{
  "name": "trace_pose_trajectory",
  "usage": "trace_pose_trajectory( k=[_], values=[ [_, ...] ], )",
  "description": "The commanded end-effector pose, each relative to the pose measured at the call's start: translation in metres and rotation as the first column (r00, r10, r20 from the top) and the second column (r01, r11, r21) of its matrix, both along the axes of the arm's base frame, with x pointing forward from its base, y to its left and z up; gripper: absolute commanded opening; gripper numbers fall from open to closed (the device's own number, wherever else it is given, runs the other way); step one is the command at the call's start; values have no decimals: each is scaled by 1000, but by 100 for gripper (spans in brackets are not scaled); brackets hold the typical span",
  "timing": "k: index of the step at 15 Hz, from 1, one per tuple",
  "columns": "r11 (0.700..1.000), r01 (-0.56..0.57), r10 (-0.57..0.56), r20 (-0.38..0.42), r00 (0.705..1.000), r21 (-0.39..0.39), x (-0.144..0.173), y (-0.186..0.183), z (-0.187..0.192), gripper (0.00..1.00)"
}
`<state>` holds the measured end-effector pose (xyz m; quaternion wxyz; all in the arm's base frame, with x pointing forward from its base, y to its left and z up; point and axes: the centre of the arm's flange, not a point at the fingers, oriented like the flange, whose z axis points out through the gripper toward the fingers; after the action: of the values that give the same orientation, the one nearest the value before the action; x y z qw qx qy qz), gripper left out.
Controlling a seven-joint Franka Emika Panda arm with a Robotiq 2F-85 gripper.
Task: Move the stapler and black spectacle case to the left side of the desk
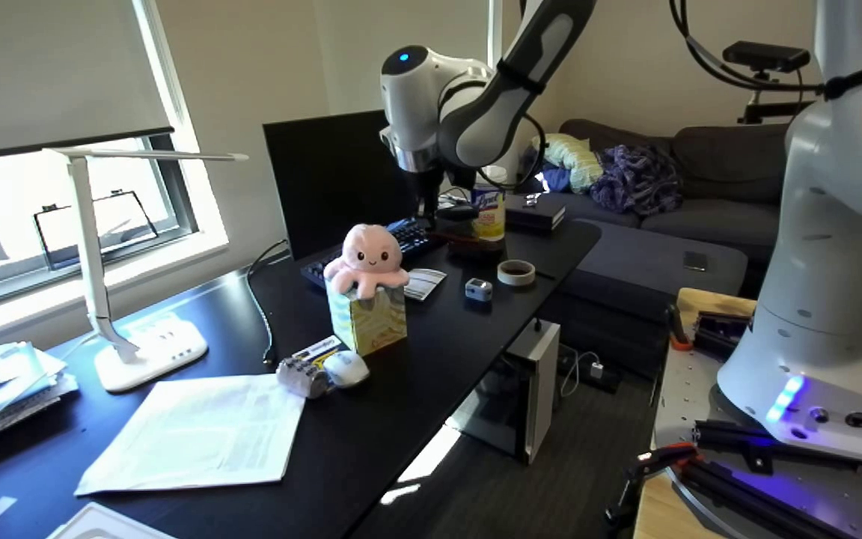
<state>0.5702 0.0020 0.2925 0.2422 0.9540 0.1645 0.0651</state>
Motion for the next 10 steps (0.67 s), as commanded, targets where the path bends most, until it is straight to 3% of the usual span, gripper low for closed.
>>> trace_pose_trajectory(
  k=[1, 2, 3, 6, 10],
  values=[
    [1000, 3, -3, 1, 1000, -1, 0, -2, 0, 39],
    [1000, 8, -8, 1, 1000, -2, 0, -5, 1, 39],
    [1000, 12, -12, 1, 1000, -3, 0, -8, 1, 14],
    [997, -78, 78, -28, 997, 1, -4, 29, -37, 14],
    [972, -231, 234, -116, 965, 38, -40, 94, -97, 14]
  ],
)
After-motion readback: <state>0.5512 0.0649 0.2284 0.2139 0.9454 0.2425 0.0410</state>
